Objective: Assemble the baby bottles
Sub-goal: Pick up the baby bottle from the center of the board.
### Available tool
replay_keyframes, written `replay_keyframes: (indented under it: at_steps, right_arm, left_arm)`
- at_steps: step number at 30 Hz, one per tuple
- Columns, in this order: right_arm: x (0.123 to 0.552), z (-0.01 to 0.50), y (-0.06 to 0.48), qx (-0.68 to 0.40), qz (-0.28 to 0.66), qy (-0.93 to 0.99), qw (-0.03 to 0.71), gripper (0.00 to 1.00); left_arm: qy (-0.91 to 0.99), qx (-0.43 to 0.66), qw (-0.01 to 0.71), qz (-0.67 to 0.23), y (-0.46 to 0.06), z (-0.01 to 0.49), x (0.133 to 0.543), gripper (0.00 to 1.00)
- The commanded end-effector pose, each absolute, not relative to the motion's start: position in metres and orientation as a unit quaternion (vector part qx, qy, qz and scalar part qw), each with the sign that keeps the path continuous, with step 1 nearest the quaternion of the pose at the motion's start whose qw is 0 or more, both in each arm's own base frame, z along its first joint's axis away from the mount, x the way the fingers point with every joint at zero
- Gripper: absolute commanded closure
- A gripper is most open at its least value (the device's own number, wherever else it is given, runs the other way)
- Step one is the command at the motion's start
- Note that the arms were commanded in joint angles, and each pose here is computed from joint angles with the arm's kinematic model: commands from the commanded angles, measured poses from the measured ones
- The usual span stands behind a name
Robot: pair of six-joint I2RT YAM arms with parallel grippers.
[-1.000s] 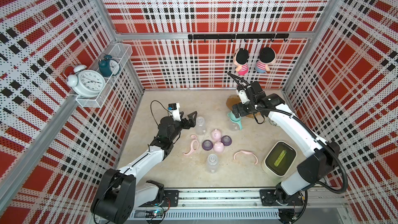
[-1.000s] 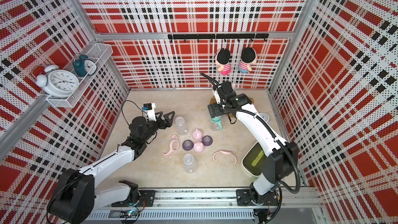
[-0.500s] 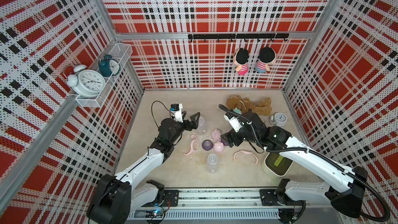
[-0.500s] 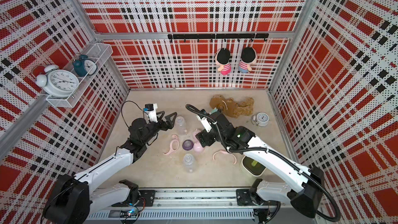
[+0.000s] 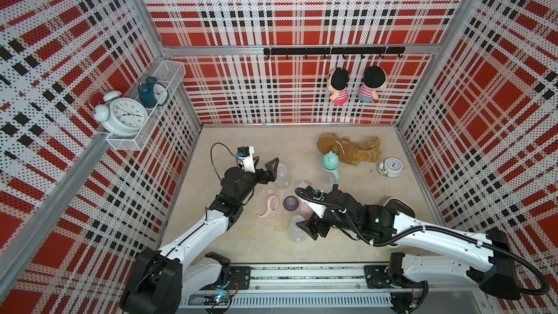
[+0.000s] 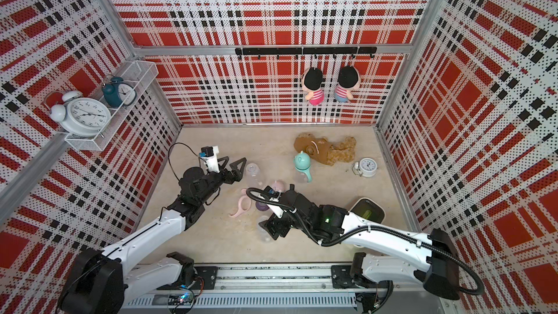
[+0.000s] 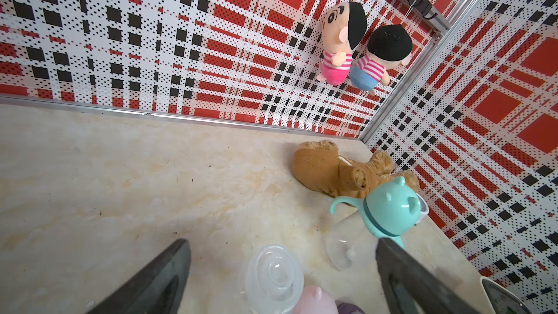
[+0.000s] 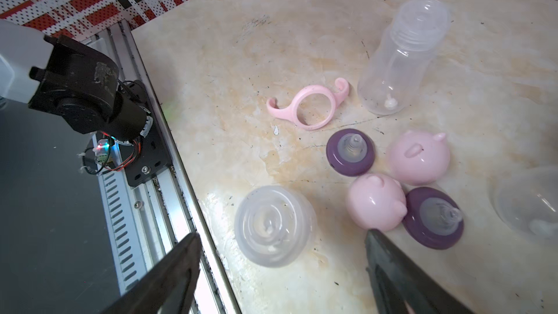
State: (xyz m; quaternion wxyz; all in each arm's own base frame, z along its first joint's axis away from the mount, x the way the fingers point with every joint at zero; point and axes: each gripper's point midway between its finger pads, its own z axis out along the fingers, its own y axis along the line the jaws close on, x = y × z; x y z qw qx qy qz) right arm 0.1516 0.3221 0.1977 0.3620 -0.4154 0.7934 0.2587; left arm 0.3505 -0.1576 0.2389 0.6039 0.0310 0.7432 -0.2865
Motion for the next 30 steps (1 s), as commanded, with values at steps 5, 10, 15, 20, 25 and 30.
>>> replay_keyframes:
  at_steps: [5, 10, 15, 20, 25, 30]
  right_arm:
    - [0.145, 0.174, 0.348, -0.413, 0.266, 0.790, 0.366, 0.13]
    - [0.148, 0.151, 0.354, -0.400, 0.257, 0.804, 0.358, 0.14]
    - [0.150, 0.133, 0.356, -0.393, 0.250, 0.812, 0.351, 0.15]
    - [0.158, 0.123, 0.354, -0.377, 0.234, 0.822, 0.358, 0.20]
    - [0.161, 0.117, 0.354, -0.365, 0.229, 0.829, 0.357, 0.31]
    - [0.160, 0.128, 0.358, -0.362, 0.248, 0.821, 0.365, 0.42]
  left_arm:
    - [0.747, 0.029, 0.601, -0.283, -0.156, 0.234, 0.347, 0.02]
    - [0.748, 0.029, 0.600, -0.283, -0.157, 0.233, 0.348, 0.02]
    - [0.748, 0.030, 0.599, -0.284, -0.158, 0.233, 0.348, 0.02]
    - [0.748, 0.031, 0.599, -0.285, -0.158, 0.233, 0.349, 0.02]
    - [0.747, 0.032, 0.599, -0.286, -0.159, 0.233, 0.348, 0.02]
    - [0.746, 0.040, 0.599, -0.288, -0.161, 0.234, 0.347, 0.02]
